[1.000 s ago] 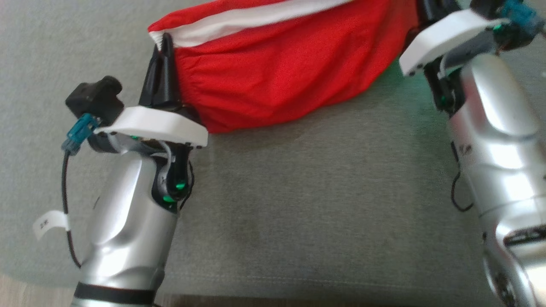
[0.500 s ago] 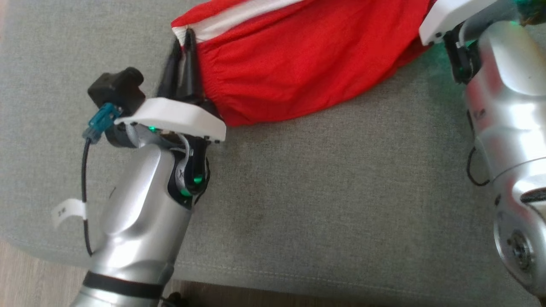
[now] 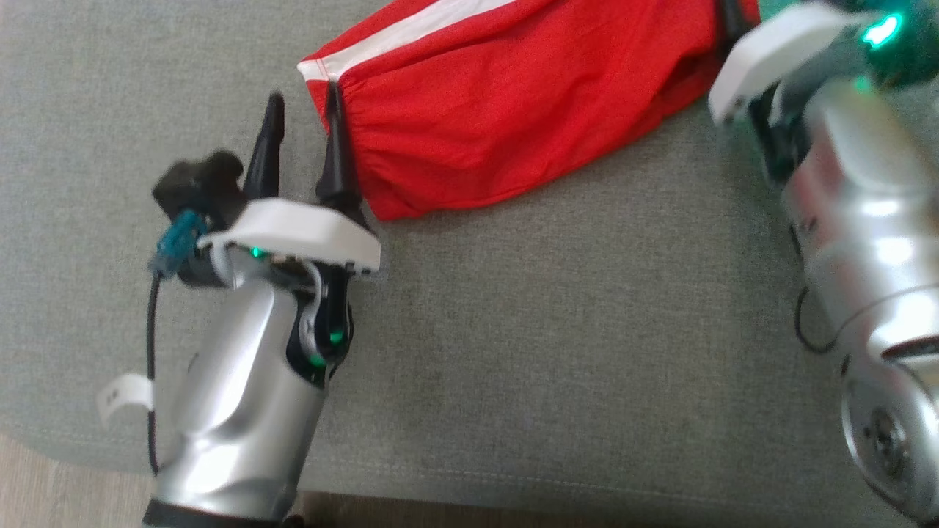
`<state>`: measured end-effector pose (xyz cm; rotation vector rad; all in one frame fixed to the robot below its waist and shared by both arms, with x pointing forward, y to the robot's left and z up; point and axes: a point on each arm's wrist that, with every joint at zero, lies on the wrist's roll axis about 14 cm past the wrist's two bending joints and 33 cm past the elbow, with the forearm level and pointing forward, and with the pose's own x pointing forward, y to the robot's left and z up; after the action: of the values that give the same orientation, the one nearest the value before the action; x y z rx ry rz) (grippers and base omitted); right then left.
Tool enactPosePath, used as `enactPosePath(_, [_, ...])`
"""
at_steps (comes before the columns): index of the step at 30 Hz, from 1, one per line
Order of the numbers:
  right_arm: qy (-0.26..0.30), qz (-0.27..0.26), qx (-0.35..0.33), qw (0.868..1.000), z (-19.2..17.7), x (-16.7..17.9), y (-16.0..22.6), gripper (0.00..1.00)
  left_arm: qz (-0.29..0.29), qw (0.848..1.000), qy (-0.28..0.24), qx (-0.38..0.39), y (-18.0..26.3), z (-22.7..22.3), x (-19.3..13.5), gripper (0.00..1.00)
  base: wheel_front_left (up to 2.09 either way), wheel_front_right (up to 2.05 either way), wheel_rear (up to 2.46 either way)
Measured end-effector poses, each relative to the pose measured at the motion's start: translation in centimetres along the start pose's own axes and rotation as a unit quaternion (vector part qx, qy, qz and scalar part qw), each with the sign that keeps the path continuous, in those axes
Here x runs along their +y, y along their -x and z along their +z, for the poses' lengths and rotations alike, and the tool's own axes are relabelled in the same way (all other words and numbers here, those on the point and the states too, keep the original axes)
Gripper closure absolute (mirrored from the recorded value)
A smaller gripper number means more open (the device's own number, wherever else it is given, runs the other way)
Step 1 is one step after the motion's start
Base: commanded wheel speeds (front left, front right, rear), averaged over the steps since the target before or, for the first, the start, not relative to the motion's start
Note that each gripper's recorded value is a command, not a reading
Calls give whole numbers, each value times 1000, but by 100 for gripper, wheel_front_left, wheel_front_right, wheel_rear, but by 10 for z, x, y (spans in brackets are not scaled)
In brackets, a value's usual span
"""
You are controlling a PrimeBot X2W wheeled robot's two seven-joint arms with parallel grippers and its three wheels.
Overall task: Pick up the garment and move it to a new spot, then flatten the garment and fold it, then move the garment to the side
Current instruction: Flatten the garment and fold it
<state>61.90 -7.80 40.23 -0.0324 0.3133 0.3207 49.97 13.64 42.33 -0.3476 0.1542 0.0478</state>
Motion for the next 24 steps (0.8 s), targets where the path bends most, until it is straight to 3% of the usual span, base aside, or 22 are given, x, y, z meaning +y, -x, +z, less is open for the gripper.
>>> enactPosePath(4, [14,8,81,997,-43,5,15,0,6,1000,-6,12,11,-10,4,0,0,0,0])
enactPosePath(9, [23,16,127,991,-52,9,19,0,4,1000,-7,9,15,-7,3,0,0,0,0])
enactPosePath(10, [21,17,132,991,-52,11,19,26,3,1000,-7,8,15,-6,2,0,0,0,0])
enactPosePath(11, [20,18,138,990,-53,12,20,88,2,1000,-7,8,16,-5,1,0,0,0,0])
enactPosePath(12, [24,21,142,989,-53,14,21,100,2,1000,-7,7,16,-5,1,0,0,0,0])
enactPosePath(17, [-1,24,136,990,-50,22,30,100,3,1000,-13,5,25,-3,2,0,0,0,0])
enactPosePath(24, [-83,-20,97,992,-52,2,69,100,-5,1000,-22,12,46,-6,-3,0,0,0,0])
